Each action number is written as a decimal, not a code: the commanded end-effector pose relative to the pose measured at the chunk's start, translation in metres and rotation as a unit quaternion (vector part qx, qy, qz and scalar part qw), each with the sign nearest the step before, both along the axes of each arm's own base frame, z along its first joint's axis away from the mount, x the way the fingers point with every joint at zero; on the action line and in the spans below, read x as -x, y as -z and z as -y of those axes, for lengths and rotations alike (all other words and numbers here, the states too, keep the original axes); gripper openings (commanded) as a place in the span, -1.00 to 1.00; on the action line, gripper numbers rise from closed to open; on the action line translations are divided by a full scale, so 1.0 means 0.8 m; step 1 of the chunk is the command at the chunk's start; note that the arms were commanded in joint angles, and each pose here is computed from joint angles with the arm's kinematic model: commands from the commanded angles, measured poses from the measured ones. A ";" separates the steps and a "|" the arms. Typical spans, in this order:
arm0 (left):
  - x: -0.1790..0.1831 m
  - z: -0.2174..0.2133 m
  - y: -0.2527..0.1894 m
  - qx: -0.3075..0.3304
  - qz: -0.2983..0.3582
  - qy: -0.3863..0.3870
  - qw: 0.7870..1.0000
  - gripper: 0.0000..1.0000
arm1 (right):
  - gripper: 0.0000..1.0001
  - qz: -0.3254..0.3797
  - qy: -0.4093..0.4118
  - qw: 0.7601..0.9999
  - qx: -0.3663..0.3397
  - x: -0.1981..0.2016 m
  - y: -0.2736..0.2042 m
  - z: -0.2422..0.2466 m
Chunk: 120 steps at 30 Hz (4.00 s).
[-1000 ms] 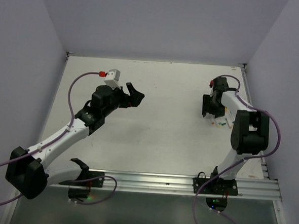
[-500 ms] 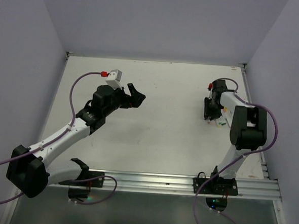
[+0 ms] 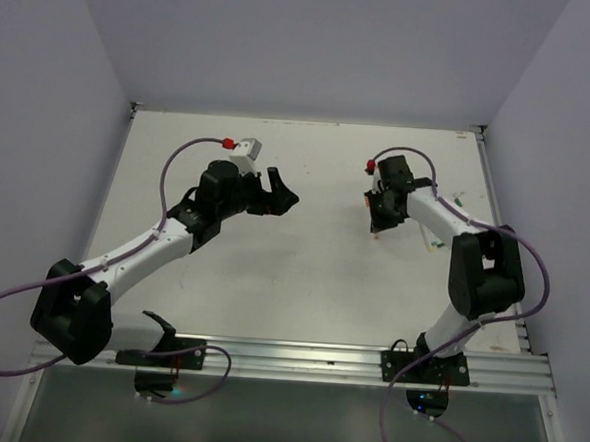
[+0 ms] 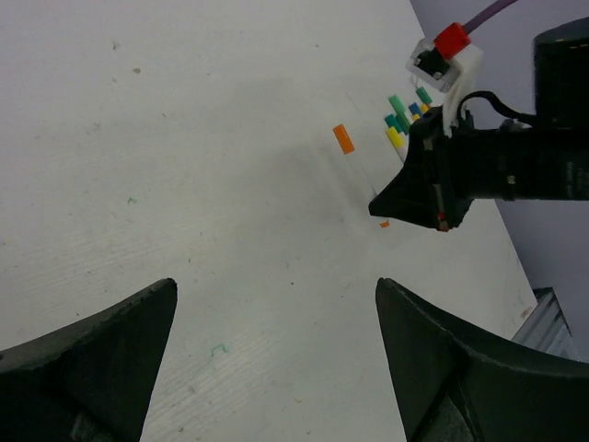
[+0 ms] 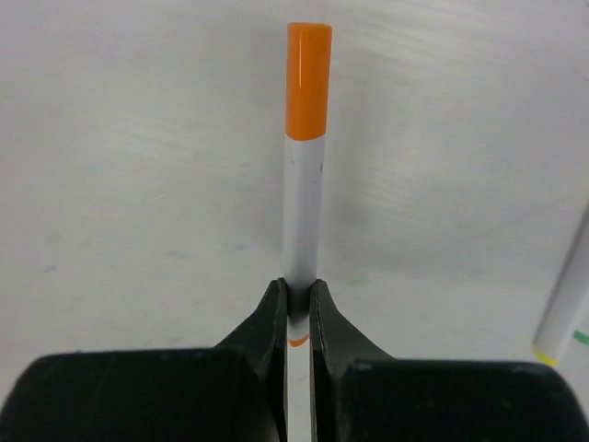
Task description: Open the pen caps
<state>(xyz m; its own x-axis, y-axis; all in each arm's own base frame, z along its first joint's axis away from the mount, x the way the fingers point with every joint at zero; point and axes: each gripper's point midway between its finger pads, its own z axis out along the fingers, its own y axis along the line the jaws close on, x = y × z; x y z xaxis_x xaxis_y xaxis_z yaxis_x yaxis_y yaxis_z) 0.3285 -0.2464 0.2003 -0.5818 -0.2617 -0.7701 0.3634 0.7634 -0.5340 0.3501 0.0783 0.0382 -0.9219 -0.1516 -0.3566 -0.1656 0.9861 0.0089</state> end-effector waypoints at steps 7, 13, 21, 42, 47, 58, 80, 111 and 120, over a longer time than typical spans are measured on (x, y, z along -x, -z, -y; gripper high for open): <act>-0.002 0.019 -0.016 0.141 -0.037 0.121 0.982 0.63 | -1.00 0.110 -0.148 0.957 -0.223 0.098 -0.140 -0.157; 0.007 0.032 -0.006 0.199 -0.063 0.139 0.968 0.53 | -1.00 0.104 -0.195 0.941 -0.255 0.131 -0.149 -0.201; 0.022 0.038 -0.005 0.232 -0.073 0.147 0.959 0.40 | -1.00 0.120 -0.199 0.932 -0.280 0.125 -0.170 -0.233; 0.030 0.050 -0.005 0.241 -0.081 0.149 0.956 -0.05 | -1.00 0.129 -0.203 0.929 -0.282 0.120 -0.175 -0.276; 0.031 0.049 -0.002 0.240 -0.083 0.146 0.956 -0.19 | -1.00 0.136 -0.194 0.931 -0.279 0.115 -0.175 -0.276; 0.030 0.050 0.002 0.240 -0.086 0.142 0.956 -0.84 | -1.00 0.145 -0.195 0.927 -0.287 0.114 -0.186 -0.283; 0.037 0.049 -0.009 0.266 -0.084 0.145 0.949 -1.00 | 0.97 0.140 -0.209 0.916 -0.313 0.127 -0.196 -0.293; -0.047 -0.012 -0.022 0.301 -0.021 -0.036 0.953 -1.00 | -1.00 0.095 -0.180 0.957 -0.206 0.186 -0.102 -0.295; -0.088 -0.063 -0.045 0.315 -0.002 -0.055 0.948 -1.00 | -1.00 0.075 -0.189 0.957 -0.206 0.223 -0.081 -0.271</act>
<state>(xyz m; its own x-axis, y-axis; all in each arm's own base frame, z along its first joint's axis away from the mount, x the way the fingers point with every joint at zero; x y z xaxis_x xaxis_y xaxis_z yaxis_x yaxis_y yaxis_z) 0.3079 -0.2607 0.1740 -0.8433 -0.4382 -0.3113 0.2065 0.2705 -0.9403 0.2486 0.3214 0.1488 -0.6424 -0.0778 -0.7624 -0.4876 0.8090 0.3282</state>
